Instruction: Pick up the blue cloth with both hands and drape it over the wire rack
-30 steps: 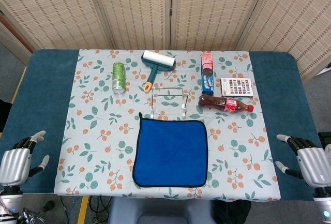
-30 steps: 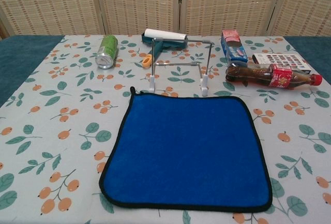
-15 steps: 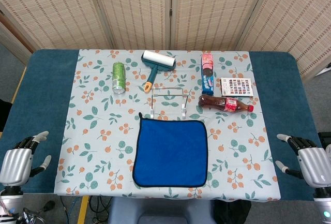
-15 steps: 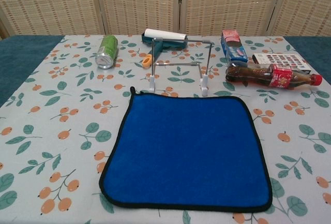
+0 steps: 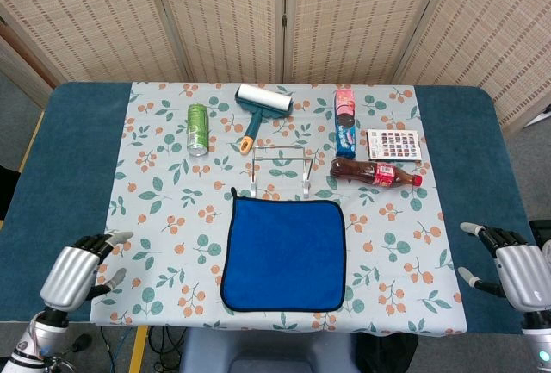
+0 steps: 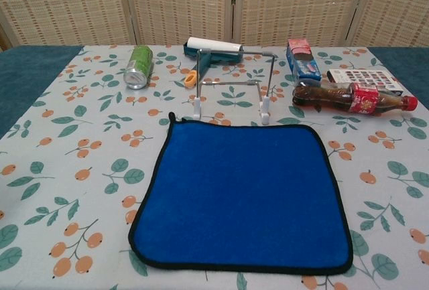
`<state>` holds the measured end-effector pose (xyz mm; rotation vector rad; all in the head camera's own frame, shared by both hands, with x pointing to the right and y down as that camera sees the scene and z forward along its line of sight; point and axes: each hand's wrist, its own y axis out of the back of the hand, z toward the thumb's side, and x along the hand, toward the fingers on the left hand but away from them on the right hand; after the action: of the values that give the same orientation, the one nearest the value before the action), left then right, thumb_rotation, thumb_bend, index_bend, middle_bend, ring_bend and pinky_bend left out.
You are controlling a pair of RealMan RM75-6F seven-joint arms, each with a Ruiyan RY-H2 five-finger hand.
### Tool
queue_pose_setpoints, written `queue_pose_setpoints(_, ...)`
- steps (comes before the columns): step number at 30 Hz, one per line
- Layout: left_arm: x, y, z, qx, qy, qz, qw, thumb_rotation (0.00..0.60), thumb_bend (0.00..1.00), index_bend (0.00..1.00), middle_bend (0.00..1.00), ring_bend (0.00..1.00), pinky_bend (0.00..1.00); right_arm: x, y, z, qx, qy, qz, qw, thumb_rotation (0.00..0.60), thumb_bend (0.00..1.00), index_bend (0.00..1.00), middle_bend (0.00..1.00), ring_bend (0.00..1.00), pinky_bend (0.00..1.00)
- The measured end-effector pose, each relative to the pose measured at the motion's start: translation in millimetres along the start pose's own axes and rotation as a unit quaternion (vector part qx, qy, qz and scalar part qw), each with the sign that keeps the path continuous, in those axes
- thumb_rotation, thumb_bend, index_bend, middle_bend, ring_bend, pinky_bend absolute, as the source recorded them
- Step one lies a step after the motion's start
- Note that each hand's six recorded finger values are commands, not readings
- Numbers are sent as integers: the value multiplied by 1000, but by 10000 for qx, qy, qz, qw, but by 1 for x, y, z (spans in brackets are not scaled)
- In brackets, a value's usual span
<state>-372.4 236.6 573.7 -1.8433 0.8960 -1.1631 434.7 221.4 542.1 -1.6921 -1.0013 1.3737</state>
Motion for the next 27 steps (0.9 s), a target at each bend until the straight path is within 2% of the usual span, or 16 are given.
queue_pose_setpoints(6,16,-18,37,-76,-939,-327,9950,600,295,240,568,517,599,0,0,-1,-12,-28,5,10000,600,169,263,361,336,381)
queue_pose_setpoints(11,25,-37,71,-47,-1690,-637,9836,600,295,239,687,609,728,-1,0,-1,-6,-26,23,10000,600,169,262,361,337,386)
queue_pose_setpoints(13,28,-46,84,-21,-1951,-757,9778,600,295,240,760,670,811,-1,0,0,-3,-23,31,10000,600,169,262,362,337,387)
queue_pose_setpoints(20,37,-71,114,133,-2540,-1031,9616,600,272,275,965,855,979,-1,-1,0,22,-34,64,10000,600,169,262,362,337,389)
queue_pose_setpoints(27,44,-94,132,304,-2785,-1301,9511,600,272,333,1000,964,1000,-1,-1,-2,20,-69,84,9999,600,169,262,363,337,398)
